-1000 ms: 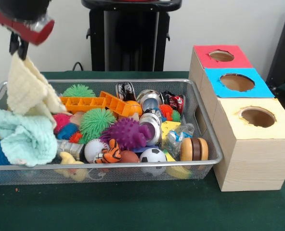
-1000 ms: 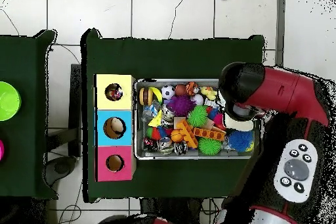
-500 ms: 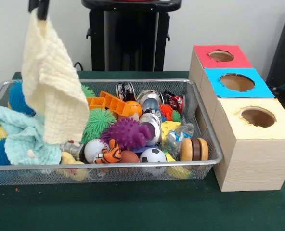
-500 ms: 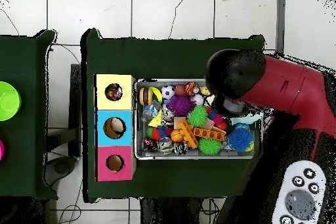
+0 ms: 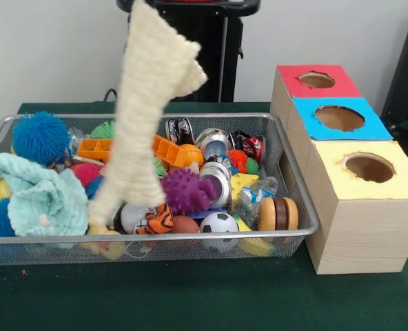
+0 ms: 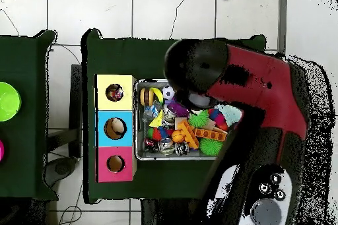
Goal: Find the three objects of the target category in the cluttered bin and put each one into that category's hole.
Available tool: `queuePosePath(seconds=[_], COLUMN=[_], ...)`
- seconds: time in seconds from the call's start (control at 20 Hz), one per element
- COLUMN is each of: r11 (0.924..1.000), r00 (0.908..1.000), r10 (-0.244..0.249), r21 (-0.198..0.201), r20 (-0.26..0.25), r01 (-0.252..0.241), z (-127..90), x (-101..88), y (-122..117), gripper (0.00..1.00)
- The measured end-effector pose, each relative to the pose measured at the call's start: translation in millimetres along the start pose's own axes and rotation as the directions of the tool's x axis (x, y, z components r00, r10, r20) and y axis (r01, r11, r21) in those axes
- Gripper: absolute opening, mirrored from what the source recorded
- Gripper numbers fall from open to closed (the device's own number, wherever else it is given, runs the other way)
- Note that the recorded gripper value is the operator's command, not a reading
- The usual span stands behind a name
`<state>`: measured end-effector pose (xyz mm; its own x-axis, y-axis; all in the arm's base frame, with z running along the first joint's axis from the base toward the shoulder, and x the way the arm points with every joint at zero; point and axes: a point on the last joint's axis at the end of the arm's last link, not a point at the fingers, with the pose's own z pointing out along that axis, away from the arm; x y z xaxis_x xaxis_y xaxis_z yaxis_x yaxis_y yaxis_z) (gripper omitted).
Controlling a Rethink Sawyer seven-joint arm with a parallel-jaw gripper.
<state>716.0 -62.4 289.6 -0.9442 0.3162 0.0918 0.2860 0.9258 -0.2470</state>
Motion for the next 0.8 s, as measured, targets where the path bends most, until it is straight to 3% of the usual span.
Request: queuePosePath(seconds=[0.1, 0.45, 0.5, 0.8], r11=[0.9997, 0.9981, 0.9979, 0.9970], r00=[0.9999, 0.9985, 0.9982, 0.9960], r10=[-0.014, -0.038, -0.041, -0.058], r21=[-0.019, -0.050, -0.052, -0.055], r20=[-0.006, -0.040, -0.044, -0.068], r01=[0.014, 0.036, 0.039, 0.055], z=[-6.0, -16.1, -17.0, -17.8], x=[4.5, 15.8, 17.1, 27.2], y=[17.2, 45.0, 47.6, 59.5], gripper=[0.00, 0.00, 1.00, 1.00])
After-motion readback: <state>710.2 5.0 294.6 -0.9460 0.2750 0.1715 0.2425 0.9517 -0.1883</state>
